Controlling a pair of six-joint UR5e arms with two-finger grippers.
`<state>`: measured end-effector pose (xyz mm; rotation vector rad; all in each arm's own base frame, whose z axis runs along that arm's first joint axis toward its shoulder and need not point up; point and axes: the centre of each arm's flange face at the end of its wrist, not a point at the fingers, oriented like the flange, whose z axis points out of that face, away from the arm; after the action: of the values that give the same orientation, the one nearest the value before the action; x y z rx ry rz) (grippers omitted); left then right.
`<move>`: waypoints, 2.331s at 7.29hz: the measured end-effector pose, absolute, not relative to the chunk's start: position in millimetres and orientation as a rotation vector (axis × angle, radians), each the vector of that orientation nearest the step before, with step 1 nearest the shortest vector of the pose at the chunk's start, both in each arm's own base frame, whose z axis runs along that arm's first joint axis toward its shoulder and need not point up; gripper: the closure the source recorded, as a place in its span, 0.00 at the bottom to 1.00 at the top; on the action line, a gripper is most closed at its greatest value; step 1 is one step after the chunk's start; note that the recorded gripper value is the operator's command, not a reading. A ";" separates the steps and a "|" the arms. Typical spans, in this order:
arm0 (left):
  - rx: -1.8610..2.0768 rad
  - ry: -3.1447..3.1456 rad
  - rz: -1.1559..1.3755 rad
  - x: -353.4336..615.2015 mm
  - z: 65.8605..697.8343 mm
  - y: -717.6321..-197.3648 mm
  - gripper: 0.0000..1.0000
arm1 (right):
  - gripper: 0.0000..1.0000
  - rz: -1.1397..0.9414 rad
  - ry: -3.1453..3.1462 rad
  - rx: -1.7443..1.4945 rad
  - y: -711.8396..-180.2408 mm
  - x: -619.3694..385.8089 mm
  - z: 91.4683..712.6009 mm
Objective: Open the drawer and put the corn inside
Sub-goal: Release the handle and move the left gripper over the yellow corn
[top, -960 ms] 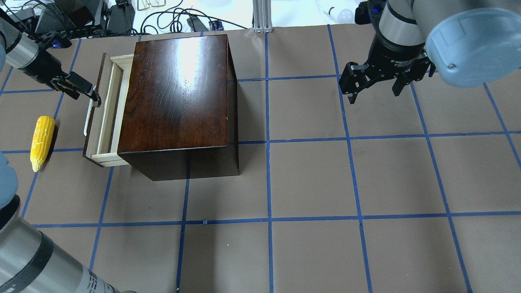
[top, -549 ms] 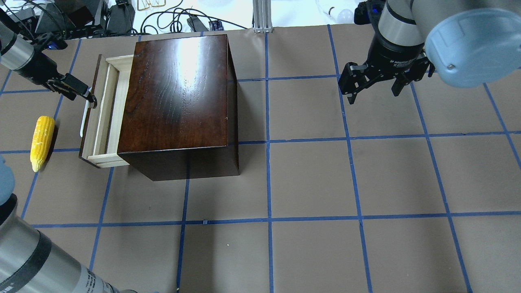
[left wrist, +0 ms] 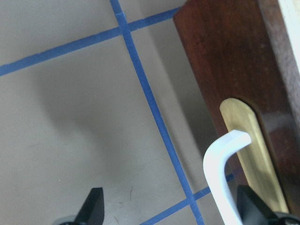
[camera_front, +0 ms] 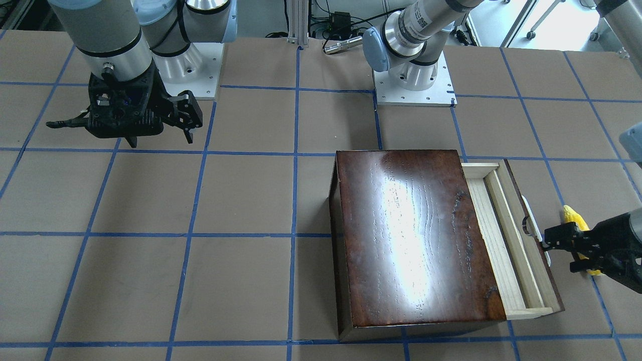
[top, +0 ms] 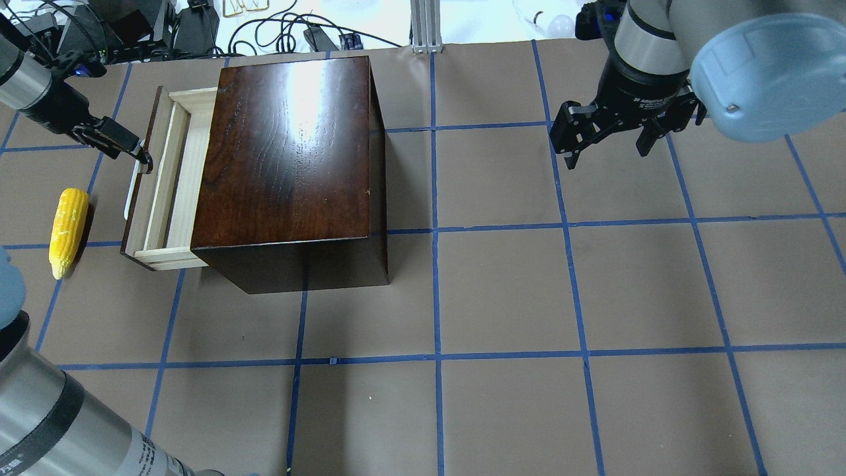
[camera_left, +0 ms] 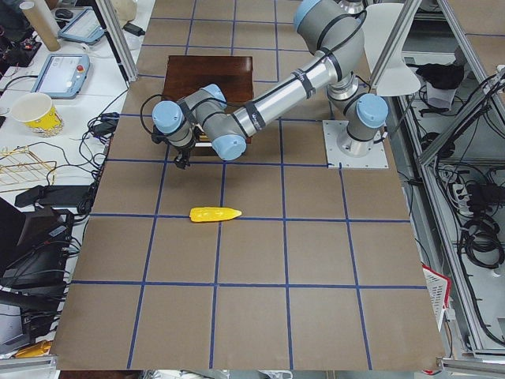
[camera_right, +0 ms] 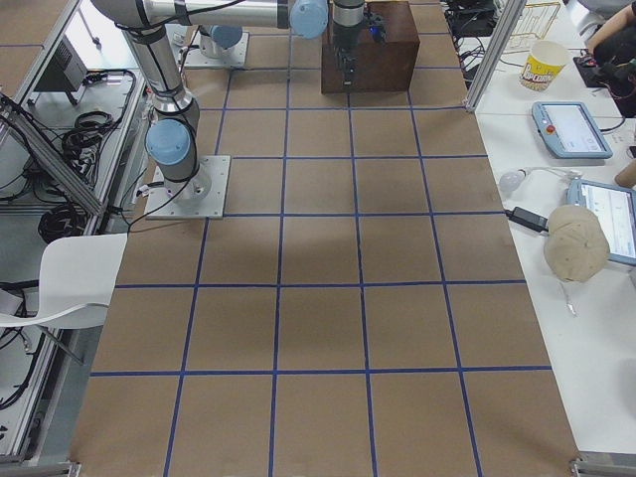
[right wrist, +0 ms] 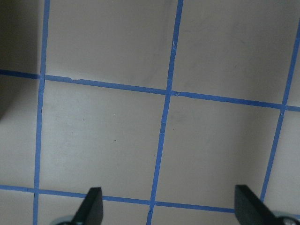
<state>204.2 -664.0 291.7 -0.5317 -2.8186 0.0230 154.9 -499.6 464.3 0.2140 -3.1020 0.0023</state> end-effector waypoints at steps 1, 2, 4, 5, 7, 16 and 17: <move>-0.547 -2.823 0.018 205.6 290.9 -664.9 0.00 | 0.00 0.002 -3.102 0.214 -499.6 154.9 464.3; -0.567 -2.825 0.019 207.1 291.5 -665.8 0.00 | 0.00 0.002 -3.102 0.215 -499.5 155.3 464.3; -0.590 -2.826 0.025 208.7 292.9 -667.8 0.00 | 0.00 0.002 -3.102 0.217 -499.3 155.7 464.3; -0.596 -2.827 0.028 209.4 293.7 -668.8 0.00 | 0.00 0.002 -3.102 0.216 -499.4 155.5 464.3; -0.600 -2.828 0.028 210.6 293.6 -670.8 0.00 | 0.00 0.002 -3.102 0.214 -499.6 154.9 464.3; -0.281 -2.963 -0.065 286.4 339.1 -623.7 0.00 | 0.00 0.002 -3.102 0.216 -499.4 155.4 464.3; -0.212 -2.991 -0.096 296.9 328.9 -622.2 0.00 | 0.00 0.002 -3.102 0.215 -499.5 155.3 464.3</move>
<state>296.9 -622.2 328.9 -0.2122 -2.9908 -0.0957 155.3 -499.5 464.3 0.2153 -3.1018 0.0023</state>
